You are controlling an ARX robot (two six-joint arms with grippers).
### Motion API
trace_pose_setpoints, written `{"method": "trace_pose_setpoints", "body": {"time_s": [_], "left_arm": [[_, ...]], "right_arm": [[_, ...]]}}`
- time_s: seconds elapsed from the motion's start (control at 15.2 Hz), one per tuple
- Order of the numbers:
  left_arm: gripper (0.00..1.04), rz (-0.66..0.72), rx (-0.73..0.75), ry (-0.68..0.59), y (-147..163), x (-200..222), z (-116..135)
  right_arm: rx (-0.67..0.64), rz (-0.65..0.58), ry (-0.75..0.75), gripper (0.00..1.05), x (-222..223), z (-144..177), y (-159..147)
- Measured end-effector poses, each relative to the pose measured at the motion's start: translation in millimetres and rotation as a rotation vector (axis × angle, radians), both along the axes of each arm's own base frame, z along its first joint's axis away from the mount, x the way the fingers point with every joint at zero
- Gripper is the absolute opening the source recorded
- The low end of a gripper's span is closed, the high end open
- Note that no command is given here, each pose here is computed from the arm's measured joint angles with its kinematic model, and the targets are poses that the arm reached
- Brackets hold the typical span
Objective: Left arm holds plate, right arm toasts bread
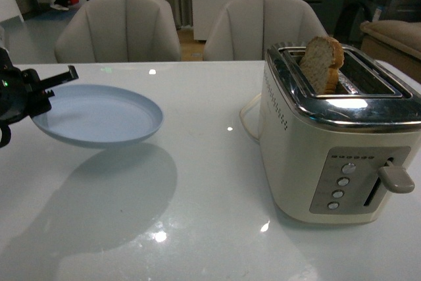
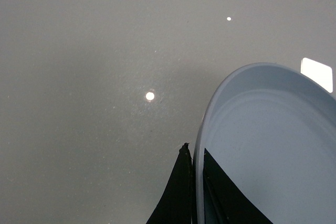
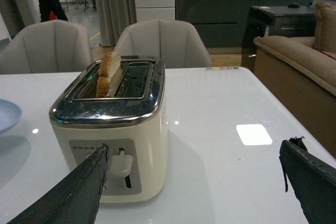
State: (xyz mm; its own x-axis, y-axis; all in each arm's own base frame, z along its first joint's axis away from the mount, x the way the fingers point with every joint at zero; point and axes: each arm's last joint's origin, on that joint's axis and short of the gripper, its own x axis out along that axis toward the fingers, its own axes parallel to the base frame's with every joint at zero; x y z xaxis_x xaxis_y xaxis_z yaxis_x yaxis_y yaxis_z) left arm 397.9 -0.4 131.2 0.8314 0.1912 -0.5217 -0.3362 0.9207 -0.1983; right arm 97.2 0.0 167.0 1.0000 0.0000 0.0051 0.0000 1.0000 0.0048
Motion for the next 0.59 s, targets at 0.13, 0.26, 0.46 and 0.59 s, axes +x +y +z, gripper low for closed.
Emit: {"method": "trace_pose_setpoints", "body": {"time_s": [0.13,0.26,0.46,0.59], "left_arm": [[0.03,0.068,0.026,0.083,13.3,0.3,-29.8],[0.03,0.098,0.032,0.094,20.1,0.0,-34.5],[0.03,0.145,0.052,0.108,28.2,-1.0,-38.2],[0.03,0.170,0.064,0.141,31.2,-1.8,-45.3]], "right_arm": [[0.000,0.000,0.000,0.98,0.0,0.0,0.0],[0.000,0.000,0.000,0.98,0.0,0.0,0.0],[0.000,0.000,0.000,0.98,0.0,0.0,0.0],[0.000,0.000,0.000,0.98,0.0,0.0,0.0]]}}
